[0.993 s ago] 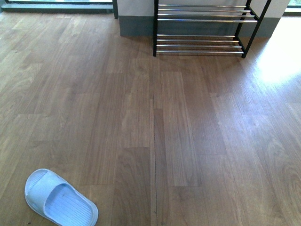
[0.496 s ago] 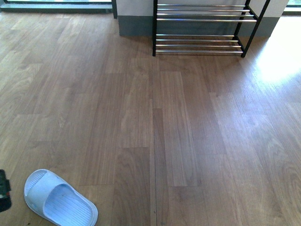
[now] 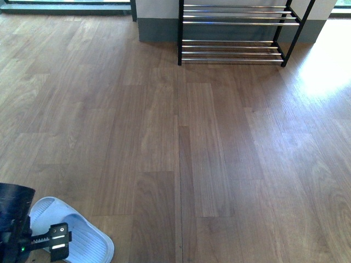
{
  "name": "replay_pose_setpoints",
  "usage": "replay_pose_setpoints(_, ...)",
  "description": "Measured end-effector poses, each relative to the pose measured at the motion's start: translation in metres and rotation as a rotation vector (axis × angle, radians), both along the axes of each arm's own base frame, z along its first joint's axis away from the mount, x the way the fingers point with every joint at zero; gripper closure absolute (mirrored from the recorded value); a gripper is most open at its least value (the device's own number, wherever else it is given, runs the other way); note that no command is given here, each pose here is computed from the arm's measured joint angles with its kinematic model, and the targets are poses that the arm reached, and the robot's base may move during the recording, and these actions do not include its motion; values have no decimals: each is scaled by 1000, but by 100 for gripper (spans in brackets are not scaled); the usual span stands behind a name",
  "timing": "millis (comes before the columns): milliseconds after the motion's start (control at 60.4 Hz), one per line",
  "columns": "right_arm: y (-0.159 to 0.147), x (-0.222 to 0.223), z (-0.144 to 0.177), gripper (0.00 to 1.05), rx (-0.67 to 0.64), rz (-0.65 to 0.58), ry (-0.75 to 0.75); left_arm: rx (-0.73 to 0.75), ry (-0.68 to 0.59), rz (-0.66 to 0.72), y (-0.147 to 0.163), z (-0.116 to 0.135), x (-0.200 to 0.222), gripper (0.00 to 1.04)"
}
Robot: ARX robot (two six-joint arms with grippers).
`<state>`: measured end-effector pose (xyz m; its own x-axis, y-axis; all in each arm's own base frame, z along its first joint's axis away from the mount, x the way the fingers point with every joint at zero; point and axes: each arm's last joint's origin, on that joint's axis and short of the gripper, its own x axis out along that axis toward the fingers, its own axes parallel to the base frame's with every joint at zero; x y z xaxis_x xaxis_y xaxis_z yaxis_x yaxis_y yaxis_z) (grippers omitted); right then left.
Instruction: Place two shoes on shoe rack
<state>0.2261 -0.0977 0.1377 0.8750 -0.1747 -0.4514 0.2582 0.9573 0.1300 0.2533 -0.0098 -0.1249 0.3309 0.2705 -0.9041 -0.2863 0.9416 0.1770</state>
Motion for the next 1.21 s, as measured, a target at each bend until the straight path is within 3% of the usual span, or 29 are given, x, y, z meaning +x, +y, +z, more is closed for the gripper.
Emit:
replay_pose_setpoints(215,0,0,0,103,0,0,0,30,-2,24,-2,-28,25,9)
replay_pose_setpoints(513,0,0,0,103,0,0,0,42,38,30,-13,-58,28,9)
replay_pose_setpoints(811,0,0,0,103,0,0,0,78,20,33,-13,-59,29,61)
replay_pose_setpoints(1009,0,0,0,103,0,1,0,133,-51,-74,-13,-30,38,99)
replay_pose_setpoints(1208,0,0,0,103,0,1,0,197,-172,-257,-11,20,35,103)
